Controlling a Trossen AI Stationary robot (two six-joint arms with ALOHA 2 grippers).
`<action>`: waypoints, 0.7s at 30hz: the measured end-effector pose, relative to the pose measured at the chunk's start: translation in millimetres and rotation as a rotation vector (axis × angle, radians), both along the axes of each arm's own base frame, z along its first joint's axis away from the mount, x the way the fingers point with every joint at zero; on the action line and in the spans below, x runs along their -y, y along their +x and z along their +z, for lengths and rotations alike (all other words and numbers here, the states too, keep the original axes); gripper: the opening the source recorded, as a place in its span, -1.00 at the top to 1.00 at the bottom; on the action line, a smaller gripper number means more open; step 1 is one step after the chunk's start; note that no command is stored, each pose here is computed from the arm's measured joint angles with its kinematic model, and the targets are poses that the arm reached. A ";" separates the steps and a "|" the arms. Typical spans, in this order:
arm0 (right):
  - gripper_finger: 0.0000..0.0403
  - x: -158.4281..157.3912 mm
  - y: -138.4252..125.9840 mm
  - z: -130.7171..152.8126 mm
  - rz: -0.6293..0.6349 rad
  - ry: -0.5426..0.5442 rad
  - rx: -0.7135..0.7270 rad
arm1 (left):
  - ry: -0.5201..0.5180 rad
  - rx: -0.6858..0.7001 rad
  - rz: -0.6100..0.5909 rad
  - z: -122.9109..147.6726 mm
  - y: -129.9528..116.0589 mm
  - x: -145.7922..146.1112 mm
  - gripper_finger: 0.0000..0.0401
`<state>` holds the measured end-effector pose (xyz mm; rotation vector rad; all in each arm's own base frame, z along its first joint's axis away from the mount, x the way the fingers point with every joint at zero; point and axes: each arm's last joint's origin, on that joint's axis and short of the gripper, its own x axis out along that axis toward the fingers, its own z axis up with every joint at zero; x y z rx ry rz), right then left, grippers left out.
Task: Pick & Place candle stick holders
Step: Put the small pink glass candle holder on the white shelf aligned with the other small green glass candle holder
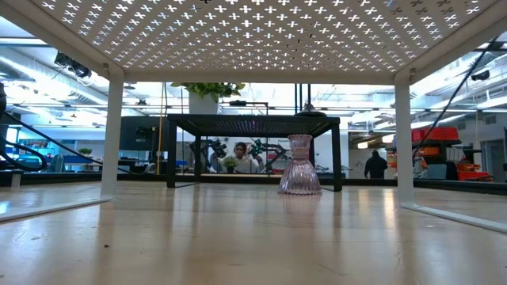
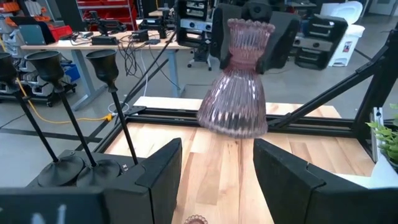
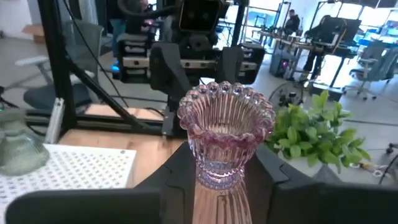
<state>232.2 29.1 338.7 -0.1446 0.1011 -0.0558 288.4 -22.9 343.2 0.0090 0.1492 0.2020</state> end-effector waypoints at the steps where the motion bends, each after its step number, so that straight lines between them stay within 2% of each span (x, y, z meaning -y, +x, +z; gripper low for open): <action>1: 0.57 -0.7 3.8 0.3 0.004 -0.007 -0.007 | 0.000 0.000 0.000 -0.1 0.0 0.0 -0.01; 10: 0.57 0.1 36.1 3.0 0.082 -0.031 0.005 | -0.046 0.023 -0.053 1.5 0.5 1.8 -0.01; 15: 0.57 5.7 47.5 2.7 0.078 -0.032 0.008 | -0.053 0.024 -0.069 1.6 0.6 2.2 -0.01; 21: 0.57 9.6 58.3 4.3 0.150 -0.023 0.045 | -0.057 0.026 -0.070 1.8 0.6 2.2 -0.01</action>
